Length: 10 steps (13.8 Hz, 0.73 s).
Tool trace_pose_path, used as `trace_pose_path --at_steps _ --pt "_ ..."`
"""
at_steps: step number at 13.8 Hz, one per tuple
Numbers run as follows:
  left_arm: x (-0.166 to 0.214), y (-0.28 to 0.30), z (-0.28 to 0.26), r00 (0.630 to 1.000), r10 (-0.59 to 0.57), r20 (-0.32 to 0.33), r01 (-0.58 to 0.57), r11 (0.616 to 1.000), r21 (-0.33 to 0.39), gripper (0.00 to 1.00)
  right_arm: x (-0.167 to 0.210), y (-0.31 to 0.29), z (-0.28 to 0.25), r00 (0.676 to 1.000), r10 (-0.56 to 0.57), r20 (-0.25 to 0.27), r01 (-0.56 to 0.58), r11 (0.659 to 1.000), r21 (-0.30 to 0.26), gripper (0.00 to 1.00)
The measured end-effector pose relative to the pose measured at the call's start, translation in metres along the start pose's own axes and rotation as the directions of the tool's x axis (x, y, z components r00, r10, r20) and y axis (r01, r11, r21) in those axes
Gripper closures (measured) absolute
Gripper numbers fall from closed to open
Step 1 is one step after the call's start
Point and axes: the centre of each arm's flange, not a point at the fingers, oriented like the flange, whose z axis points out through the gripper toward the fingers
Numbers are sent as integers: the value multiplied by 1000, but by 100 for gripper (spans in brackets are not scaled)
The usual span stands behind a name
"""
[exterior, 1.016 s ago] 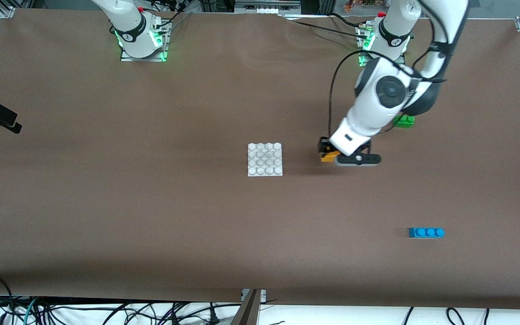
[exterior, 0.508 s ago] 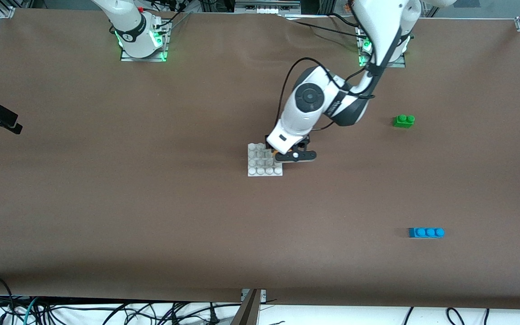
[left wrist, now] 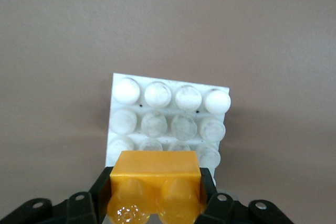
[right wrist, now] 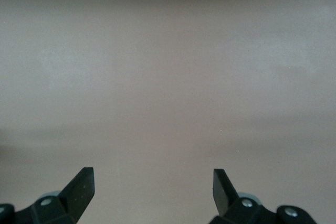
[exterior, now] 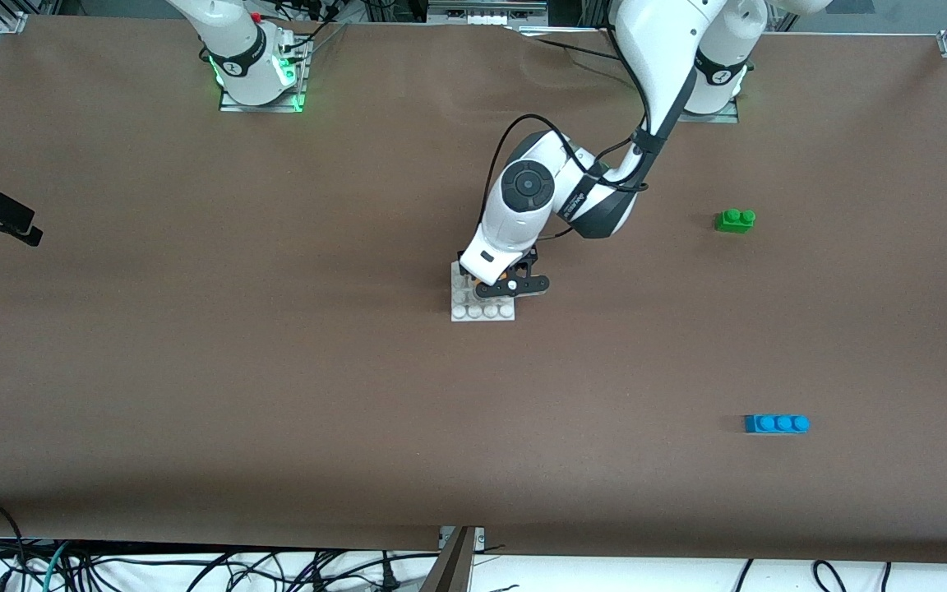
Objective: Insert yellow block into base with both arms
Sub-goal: 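Lower the yellow block and press it onto the base plate studs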
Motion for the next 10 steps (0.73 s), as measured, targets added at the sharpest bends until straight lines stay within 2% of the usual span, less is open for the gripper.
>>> trace_pose_path --at_steps 6,10 --pt "-11 4 31 1000 9 23 -10 999 32 32 0 0 0 1000 1 0 -1 1000 0 0" --pt "-6 6 30 1000 8 14 -8 1000 28 32 0 0 0 1000 1 0 -1 1000 0 0"
